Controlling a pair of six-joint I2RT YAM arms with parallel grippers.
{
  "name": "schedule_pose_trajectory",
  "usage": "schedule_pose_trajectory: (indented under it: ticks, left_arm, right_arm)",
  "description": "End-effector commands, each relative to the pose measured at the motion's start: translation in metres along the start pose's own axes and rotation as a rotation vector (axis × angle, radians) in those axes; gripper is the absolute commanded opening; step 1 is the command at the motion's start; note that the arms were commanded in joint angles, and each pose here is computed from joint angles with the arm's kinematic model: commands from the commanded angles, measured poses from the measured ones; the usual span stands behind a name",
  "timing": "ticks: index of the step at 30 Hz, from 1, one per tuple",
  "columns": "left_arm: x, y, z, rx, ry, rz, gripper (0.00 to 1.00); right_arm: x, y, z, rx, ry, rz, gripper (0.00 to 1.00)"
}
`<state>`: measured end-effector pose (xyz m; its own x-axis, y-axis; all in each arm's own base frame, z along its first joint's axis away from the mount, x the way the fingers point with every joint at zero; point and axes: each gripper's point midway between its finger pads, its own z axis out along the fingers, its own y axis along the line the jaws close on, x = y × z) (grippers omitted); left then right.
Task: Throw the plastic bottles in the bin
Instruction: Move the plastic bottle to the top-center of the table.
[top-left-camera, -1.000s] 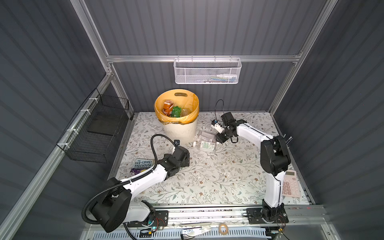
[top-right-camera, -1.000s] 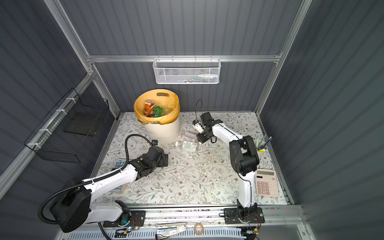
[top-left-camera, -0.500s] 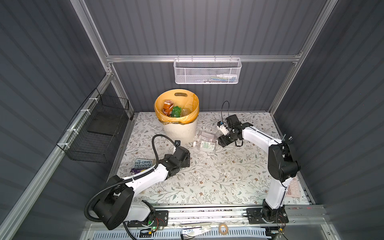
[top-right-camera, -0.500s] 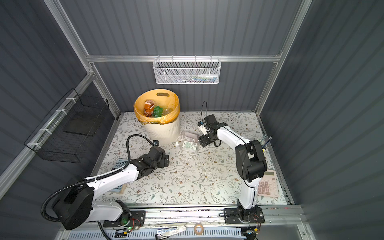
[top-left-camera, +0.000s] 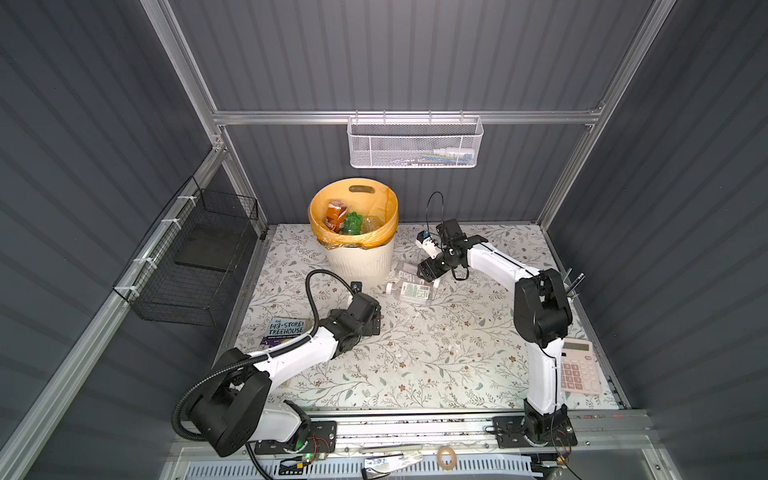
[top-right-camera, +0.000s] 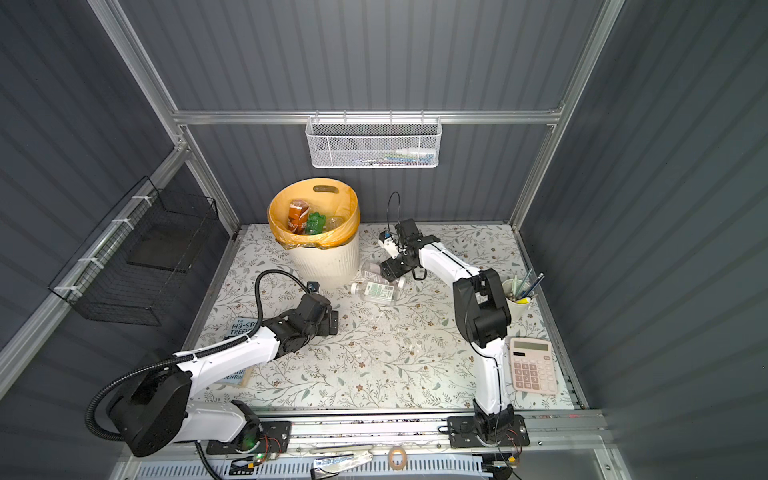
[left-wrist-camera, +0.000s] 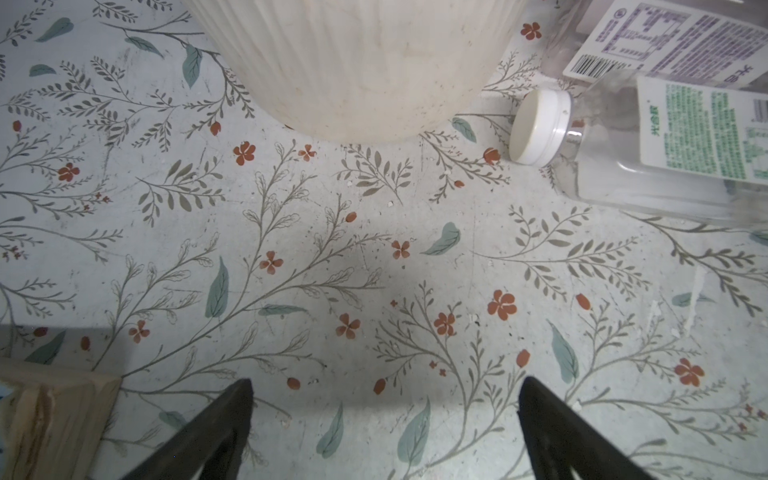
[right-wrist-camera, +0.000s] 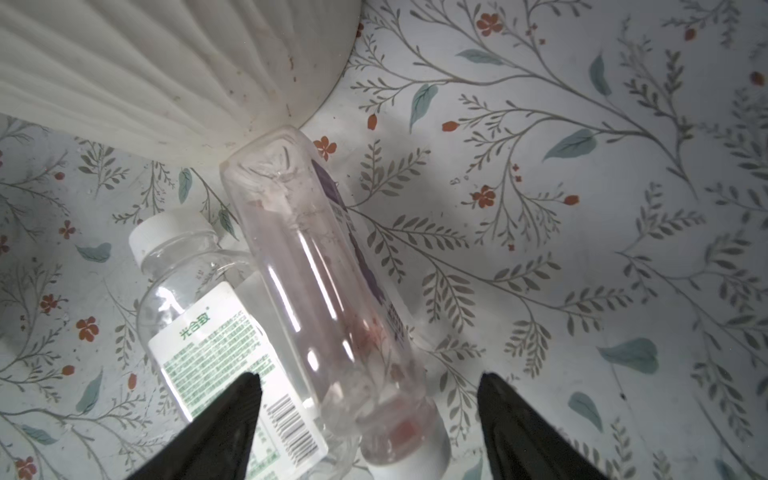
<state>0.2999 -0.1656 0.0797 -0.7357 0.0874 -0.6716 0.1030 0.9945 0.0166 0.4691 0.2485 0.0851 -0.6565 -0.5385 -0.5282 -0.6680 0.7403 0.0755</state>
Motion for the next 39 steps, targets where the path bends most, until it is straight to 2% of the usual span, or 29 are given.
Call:
schedule_pose_trajectory:
  ticks: [1,8,12,17,25,28,30,36,39]
  left_arm:
    - [-0.012,-0.006,0.000,0.015,-0.012,-0.021,1.00]
    - [-0.013,-0.007,0.001,0.015,-0.012,-0.018,1.00]
    - [-0.015,-0.008,0.002,0.018,-0.011,-0.013,1.00]
    - [-0.014,-0.010,0.003,0.022,-0.010,-0.015,1.00]
    - [-0.015,-0.012,0.005,0.026,-0.008,-0.009,1.00]
    - [-0.015,-0.011,0.005,0.017,-0.004,0.000,1.00]
    - [-0.015,-0.011,0.006,0.013,0.000,0.002,1.00]
    - [-0.015,-0.011,0.007,0.013,0.001,0.005,1.00]
    - [-0.014,-0.011,0.007,0.014,0.001,-0.001,1.00]
  right_arm:
    - [0.005,0.006,0.003,-0.037,0.045,-0.017,0.79]
    - [0.017,-0.005,0.008,0.023,0.084,0.000,0.61]
    - [0.027,-0.013,0.001,0.073,0.101,0.033,0.48]
    - [0.047,-0.014,-0.021,0.104,0.080,0.077,0.42]
    - [0.097,-0.025,-0.060,0.264,0.136,0.176,0.49]
    - [0.119,-0.020,-0.062,0.262,0.209,0.188,0.57]
    - [0.130,-0.020,-0.063,0.273,0.243,0.192,0.71]
    - [0.117,-0.023,-0.064,0.287,0.204,0.186,0.87]
    - [0.106,-0.025,-0.061,0.275,0.191,0.181,0.89]
